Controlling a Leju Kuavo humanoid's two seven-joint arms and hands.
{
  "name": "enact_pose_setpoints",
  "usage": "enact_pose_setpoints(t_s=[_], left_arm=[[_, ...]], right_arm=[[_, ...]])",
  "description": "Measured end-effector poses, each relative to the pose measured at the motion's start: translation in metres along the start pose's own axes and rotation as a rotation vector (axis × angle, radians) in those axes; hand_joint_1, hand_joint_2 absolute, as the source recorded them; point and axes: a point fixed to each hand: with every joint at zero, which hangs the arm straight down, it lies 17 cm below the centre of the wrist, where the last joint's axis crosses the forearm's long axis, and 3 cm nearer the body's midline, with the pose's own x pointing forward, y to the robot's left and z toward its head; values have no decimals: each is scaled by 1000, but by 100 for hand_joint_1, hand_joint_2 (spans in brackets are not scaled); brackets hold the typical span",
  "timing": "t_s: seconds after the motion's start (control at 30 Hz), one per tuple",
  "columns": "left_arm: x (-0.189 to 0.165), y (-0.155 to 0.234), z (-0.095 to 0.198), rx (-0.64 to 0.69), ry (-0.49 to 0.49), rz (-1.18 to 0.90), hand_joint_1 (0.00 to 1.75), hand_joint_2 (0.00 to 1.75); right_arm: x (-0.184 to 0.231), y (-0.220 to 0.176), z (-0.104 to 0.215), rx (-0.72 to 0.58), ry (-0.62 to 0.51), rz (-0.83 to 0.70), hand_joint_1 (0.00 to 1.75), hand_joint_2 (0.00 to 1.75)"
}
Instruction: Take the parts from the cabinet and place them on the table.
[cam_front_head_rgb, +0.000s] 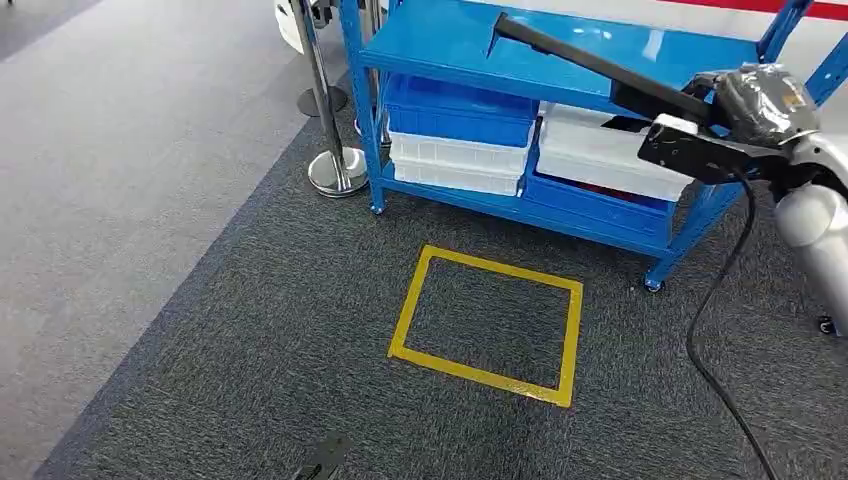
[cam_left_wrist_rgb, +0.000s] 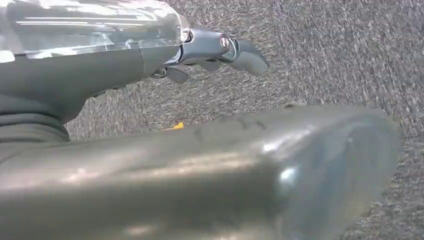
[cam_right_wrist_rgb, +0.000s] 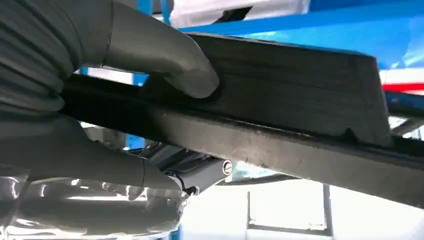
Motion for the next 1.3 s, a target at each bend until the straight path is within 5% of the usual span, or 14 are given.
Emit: enact_pose_setpoints(t_s=[0.83, 1.3], left_arm=[[-5, -4, 2, -7, 19, 4, 0, 0], [-17, -12, 7, -18, 45, 17, 0, 0]], right_arm=[[-27, 10, 14, -10, 57, -11, 175, 175], [-41, -18, 7, -2, 86, 46, 175, 175]])
